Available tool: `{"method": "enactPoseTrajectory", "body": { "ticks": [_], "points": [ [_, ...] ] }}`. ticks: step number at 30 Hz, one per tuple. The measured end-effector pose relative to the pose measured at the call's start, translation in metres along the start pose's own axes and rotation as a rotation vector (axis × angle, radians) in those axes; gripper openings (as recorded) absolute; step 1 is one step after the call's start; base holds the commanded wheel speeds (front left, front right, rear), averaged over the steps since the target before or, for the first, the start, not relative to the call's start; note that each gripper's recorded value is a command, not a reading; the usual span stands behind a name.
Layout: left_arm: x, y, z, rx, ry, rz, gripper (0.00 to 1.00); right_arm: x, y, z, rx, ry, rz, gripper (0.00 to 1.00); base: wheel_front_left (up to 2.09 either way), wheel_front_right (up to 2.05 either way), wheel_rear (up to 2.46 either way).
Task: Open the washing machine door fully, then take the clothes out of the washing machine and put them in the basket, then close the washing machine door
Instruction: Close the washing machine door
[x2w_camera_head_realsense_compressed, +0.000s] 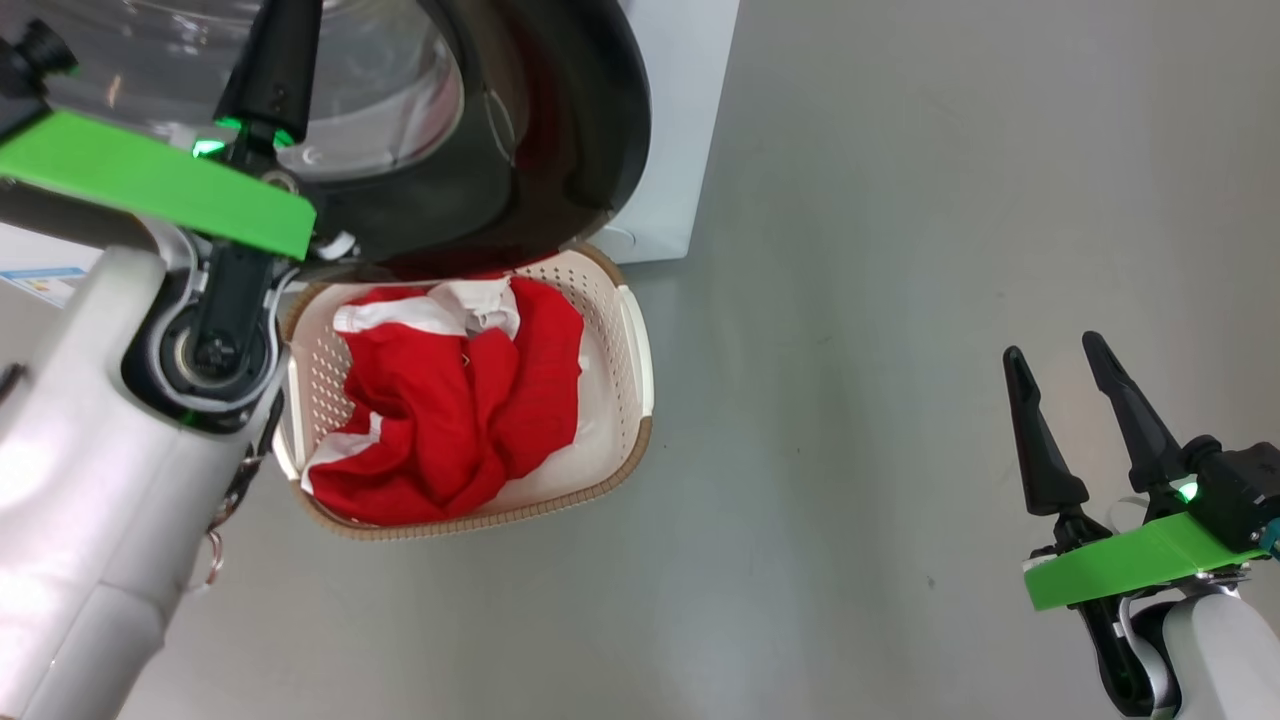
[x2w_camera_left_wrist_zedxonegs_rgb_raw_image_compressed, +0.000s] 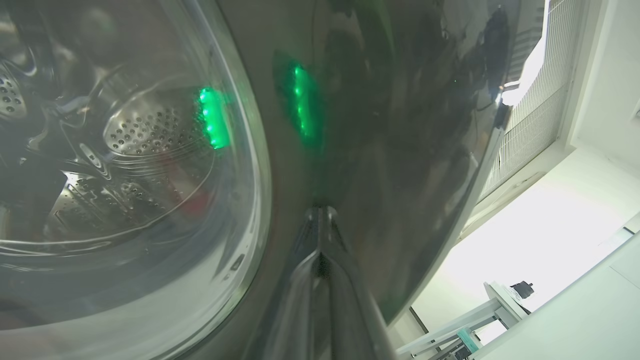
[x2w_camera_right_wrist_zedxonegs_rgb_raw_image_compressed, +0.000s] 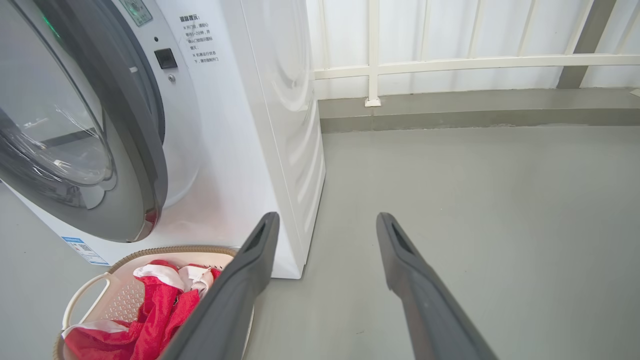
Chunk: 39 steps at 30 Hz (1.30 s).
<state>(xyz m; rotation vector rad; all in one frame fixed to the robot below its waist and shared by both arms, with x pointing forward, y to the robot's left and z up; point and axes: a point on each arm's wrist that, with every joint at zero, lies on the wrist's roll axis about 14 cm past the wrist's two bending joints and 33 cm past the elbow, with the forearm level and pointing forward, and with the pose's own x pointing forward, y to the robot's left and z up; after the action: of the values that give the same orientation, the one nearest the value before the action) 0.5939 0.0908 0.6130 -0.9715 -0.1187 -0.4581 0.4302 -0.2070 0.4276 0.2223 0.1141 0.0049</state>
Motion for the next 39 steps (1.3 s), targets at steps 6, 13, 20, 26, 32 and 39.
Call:
{"method": "enactPoseTrajectory", "body": {
  "ticks": [6,13,20,26,32,39],
  "points": [
    [-0.026,0.013,-0.007,-0.026,0.016,0.062,0.0,-0.003,0.002,0.009,-0.003,-0.022,0.006,1.0,0.0,0.0,0.0],
    [-0.068,0.028,-0.005,-0.036,-0.002,0.139,0.0,-0.015,0.001,0.01,-0.011,-0.017,0.007,1.0,0.0,0.0,0.0],
    [-0.109,0.042,-0.004,-0.027,-0.027,0.218,0.0,-0.017,0.009,0.018,-0.011,-0.037,0.031,1.0,0.0,0.0,0.0],
    [-0.152,0.059,0.001,-0.004,-0.05,0.309,0.0,-0.029,0.011,0.016,-0.014,-0.026,0.038,1.0,0.0,0.0,0.0],
    [-0.191,0.072,0.003,0.02,-0.067,0.389,0.0,-0.034,0.013,0.024,-0.018,-0.047,0.046,1.0,0.0,0.0,0.0],
    [-0.228,0.079,0.003,0.028,-0.084,0.459,0.27,-0.049,0.006,0.02,-0.022,-0.034,0.027,1.0,0.0,0.0,0.0]
  ]
}}
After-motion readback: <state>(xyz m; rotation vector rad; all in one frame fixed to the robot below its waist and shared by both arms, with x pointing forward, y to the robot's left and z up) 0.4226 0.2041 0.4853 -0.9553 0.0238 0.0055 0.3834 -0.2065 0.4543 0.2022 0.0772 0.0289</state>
